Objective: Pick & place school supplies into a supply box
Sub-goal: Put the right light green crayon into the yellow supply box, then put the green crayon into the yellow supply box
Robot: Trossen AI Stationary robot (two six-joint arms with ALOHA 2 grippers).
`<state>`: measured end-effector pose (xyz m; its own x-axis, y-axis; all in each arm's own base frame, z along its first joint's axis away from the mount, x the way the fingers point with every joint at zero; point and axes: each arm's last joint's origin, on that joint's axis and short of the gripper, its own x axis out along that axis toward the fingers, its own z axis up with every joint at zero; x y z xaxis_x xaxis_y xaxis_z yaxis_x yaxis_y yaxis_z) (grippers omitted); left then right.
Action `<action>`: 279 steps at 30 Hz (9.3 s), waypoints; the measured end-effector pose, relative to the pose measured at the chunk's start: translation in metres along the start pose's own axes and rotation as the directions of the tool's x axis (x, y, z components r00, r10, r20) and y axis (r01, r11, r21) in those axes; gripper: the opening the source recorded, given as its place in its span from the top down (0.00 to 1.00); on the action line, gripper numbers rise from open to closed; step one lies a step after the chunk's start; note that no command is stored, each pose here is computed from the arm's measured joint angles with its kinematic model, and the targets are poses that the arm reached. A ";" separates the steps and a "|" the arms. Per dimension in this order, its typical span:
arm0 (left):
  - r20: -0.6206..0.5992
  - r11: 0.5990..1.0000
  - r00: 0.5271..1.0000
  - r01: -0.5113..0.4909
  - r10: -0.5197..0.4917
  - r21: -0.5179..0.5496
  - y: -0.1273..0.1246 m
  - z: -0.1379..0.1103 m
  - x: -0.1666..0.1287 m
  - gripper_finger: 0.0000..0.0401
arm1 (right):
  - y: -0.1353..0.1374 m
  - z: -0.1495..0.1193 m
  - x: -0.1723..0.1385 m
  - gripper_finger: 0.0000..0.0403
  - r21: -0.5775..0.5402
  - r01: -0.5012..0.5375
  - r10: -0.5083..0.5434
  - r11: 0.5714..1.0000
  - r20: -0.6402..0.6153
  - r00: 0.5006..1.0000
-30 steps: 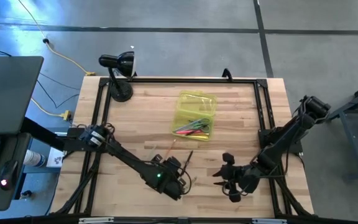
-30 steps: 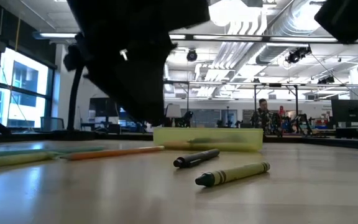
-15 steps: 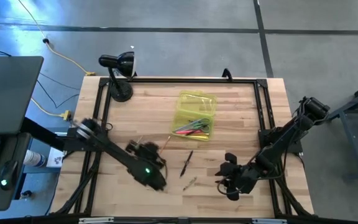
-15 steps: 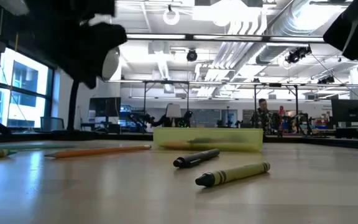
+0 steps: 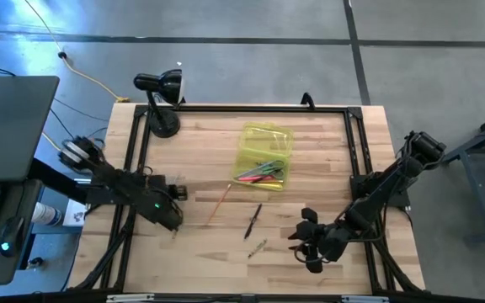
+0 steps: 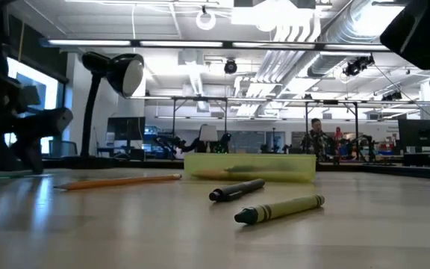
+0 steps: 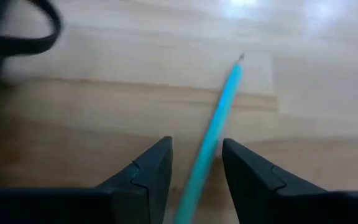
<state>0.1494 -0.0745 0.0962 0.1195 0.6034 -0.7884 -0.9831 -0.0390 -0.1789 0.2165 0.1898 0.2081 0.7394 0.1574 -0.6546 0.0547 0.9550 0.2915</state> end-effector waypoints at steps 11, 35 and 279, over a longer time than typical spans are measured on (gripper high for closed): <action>-0.084 0.992 0.988 0.126 -0.127 -0.026 -0.042 -0.005 -0.023 0.55 | -0.002 0.005 0.001 0.69 -0.021 -0.002 0.002 1.000 0.024 1.000; -0.150 0.735 0.788 0.612 -0.597 0.293 -0.095 -0.022 -0.048 0.55 | -0.001 0.005 0.001 0.69 -0.025 -0.007 0.008 1.000 0.025 1.000; -0.125 0.593 0.618 0.783 -0.776 0.186 -0.116 -0.021 -0.069 0.55 | -0.227 0.053 0.058 0.99 -0.103 0.330 -0.300 0.938 0.236 0.924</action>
<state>0.2585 -0.1282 0.1594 0.8544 0.3036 -0.4216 -0.5154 0.5977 -0.6141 0.2823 -0.0310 0.1414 0.8257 -0.2001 -0.5274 0.2266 0.9739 -0.0147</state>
